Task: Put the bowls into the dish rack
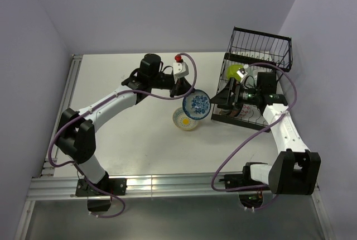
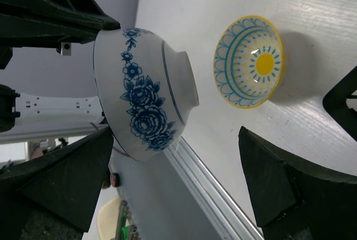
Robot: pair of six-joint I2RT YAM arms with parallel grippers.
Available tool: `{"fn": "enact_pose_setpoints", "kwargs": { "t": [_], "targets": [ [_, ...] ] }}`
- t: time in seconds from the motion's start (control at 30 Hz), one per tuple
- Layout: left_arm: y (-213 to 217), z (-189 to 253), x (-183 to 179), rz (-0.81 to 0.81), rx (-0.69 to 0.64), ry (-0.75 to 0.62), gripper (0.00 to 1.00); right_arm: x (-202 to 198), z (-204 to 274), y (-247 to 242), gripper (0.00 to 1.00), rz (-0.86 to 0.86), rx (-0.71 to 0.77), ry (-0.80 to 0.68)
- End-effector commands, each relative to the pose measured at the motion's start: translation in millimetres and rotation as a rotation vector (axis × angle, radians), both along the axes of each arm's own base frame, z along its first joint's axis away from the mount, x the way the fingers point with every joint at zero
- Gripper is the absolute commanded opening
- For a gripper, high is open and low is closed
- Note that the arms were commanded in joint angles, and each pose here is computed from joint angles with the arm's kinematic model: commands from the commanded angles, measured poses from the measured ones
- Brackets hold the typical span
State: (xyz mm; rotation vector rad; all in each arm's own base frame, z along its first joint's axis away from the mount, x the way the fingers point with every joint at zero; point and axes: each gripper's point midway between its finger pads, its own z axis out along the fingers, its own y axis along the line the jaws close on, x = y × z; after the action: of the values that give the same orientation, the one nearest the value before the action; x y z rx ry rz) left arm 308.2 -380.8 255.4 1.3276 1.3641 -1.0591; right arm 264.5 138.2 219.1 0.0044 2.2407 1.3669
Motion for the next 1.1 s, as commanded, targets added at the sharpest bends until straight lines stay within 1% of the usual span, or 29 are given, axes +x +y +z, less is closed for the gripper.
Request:
{"fn": "enact_pose_setpoints", "kwargs": {
  "t": [0.0, 0.33, 0.53, 0.63, 0.9, 1.07],
  "targets": [
    [1, 50, -11, -0.042, -0.120, -0.051, 0.00, 0, 19, 10, 1.00, 0.072, 0.038, -0.047],
    [3, 58, -18, -0.067, -0.162, 0.001, 0.00, -9, 29, 29, 1.00, 0.180, 0.100, -0.067],
    [7, 58, -21, -0.087, -0.178, 0.025, 0.00, -7, 36, 31, 1.00, 0.199, 0.119, -0.098],
    [9, 58, -19, -0.073, -0.187, 0.080, 0.00, -11, 35, 39, 1.00, 0.235, 0.130, -0.077],
    [12, 65, -13, -0.063, -0.223, 0.121, 0.00, -12, 34, 49, 1.00, 0.255, 0.149, -0.043],
    [13, 65, -17, -0.073, -0.231, 0.143, 0.00, -11, 35, 53, 1.00, 0.265, 0.164, -0.041]
  ]
}}
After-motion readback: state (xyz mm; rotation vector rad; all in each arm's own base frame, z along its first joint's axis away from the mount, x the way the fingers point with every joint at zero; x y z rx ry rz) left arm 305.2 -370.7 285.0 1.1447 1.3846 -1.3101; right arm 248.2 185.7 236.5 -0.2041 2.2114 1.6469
